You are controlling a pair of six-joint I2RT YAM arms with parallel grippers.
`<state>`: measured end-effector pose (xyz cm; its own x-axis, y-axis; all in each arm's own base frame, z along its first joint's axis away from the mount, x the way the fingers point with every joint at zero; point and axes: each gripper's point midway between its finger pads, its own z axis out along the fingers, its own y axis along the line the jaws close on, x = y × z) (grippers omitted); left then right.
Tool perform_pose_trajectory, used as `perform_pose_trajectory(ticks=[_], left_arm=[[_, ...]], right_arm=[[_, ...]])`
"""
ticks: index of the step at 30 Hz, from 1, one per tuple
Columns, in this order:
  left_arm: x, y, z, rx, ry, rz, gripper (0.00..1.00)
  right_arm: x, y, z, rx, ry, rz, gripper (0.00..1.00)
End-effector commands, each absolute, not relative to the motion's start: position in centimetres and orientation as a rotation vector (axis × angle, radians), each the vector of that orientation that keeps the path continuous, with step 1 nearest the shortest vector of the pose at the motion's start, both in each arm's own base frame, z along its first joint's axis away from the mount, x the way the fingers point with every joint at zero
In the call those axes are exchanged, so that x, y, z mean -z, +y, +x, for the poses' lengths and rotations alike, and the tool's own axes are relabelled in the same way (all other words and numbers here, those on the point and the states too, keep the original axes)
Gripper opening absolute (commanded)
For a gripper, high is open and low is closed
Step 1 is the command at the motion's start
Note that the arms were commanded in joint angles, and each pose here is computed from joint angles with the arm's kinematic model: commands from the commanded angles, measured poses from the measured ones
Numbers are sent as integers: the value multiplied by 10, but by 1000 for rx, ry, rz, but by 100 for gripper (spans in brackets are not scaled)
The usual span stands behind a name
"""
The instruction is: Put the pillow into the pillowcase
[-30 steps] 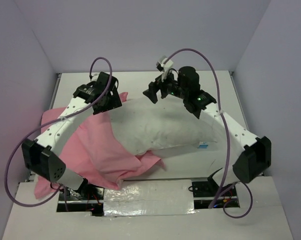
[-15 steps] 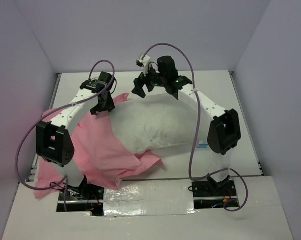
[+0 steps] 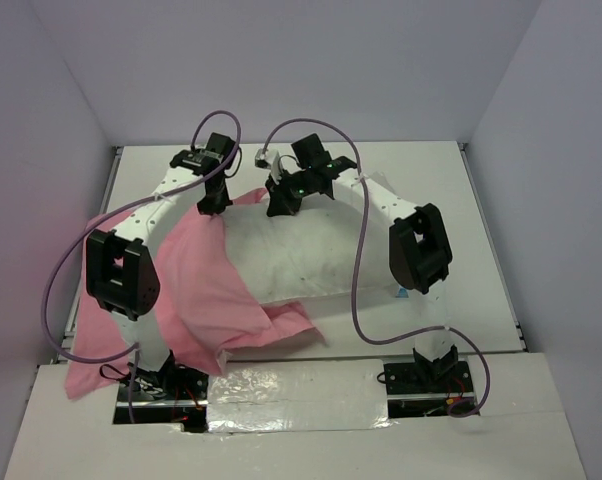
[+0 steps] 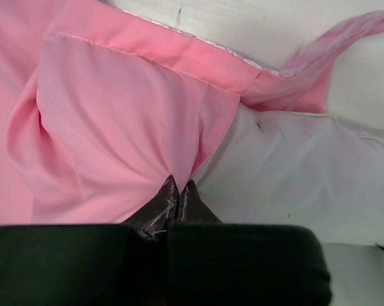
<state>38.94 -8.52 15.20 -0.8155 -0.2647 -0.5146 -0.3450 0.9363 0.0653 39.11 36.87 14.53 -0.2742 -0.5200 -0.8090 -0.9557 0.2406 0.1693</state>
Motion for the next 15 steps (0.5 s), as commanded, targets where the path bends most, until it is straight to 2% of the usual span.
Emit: perform_pose_trajectory(ticks=[1, 7, 10, 15], left_arm=[[-193, -104, 419, -105, 2454, -372, 0], [-251, -150, 443, 16, 2330, -253, 0], [-285, -188, 446, 132, 2259, -161, 0], [-314, -209, 441, 164, 2184, -130, 0]], right_arm=[[-172, 366, 367, -945, 1823, -1448, 0], [-285, 341, 403, -832, 1564, -1251, 0], [-332, 332, 388, -790, 1366, -1220, 0], [-356, 318, 338, -832, 1213, -1204, 0]])
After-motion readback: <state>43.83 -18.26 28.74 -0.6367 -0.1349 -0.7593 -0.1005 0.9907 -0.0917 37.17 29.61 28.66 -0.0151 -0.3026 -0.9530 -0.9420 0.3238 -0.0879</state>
